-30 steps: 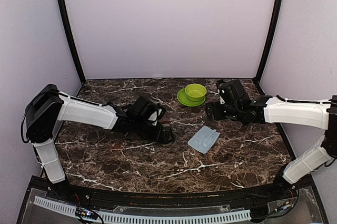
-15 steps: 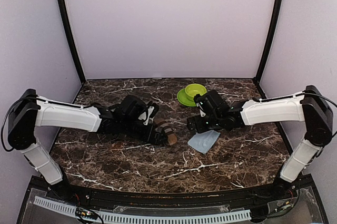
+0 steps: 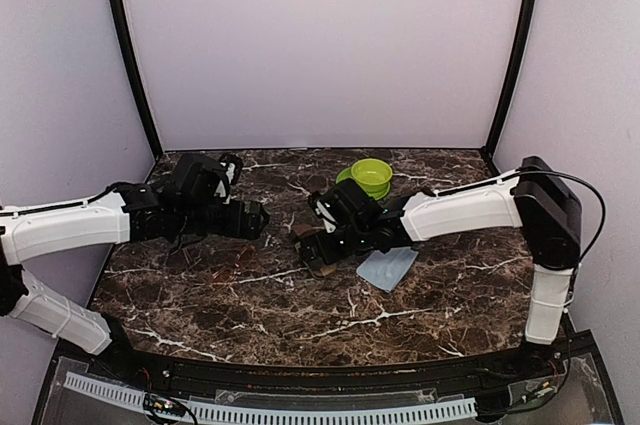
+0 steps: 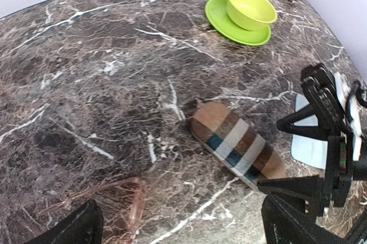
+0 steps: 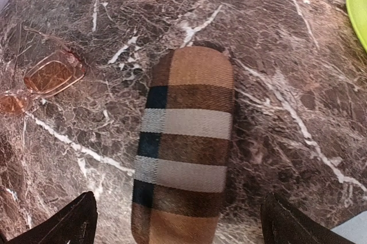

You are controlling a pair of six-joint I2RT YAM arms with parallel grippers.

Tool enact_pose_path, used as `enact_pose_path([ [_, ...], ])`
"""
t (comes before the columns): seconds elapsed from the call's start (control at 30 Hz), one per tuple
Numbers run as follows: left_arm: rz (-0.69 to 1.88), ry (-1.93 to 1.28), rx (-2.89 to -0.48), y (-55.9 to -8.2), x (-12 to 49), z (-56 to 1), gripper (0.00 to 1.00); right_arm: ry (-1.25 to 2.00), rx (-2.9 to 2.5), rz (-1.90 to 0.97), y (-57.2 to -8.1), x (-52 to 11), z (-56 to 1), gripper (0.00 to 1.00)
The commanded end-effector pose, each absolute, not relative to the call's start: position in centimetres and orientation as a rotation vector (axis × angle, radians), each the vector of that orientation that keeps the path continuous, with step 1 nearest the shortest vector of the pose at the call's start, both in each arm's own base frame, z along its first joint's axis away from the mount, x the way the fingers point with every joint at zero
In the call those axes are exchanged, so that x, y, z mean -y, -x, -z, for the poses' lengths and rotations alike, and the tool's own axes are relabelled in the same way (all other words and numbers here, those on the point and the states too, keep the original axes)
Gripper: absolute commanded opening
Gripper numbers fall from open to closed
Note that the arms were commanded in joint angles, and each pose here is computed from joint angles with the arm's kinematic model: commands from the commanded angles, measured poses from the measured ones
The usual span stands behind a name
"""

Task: Organize the sunglasses
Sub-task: Pick up the sunglasses case from the center of the board.

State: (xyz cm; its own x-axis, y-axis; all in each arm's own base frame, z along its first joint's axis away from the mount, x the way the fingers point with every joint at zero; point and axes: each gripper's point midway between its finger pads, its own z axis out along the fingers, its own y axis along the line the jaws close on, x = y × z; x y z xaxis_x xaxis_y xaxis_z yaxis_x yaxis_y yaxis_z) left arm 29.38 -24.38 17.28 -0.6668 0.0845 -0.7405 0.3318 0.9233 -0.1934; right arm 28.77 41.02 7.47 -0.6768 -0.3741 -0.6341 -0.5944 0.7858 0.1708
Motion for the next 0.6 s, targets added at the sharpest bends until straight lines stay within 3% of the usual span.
enact_pose_path([
  [0.0,0.368,-0.207,-2.279,-29.4,21.8,-17.4,0.99,0.763,-2.393,-0.507,-28.3,-43.1,-6.9,0.99],
  [0.3,0.324,-0.229,-2.242,-30.0,21.2,-18.4,0.99,0.790,-2.419,-0.382,-29.0,-43.5,-5.0,0.95],
  [0.57,0.334,-0.243,-2.253,-30.1,21.7,-17.7,0.99,0.799,-2.424,-0.277,-29.5,-43.0,-3.9,0.83],
])
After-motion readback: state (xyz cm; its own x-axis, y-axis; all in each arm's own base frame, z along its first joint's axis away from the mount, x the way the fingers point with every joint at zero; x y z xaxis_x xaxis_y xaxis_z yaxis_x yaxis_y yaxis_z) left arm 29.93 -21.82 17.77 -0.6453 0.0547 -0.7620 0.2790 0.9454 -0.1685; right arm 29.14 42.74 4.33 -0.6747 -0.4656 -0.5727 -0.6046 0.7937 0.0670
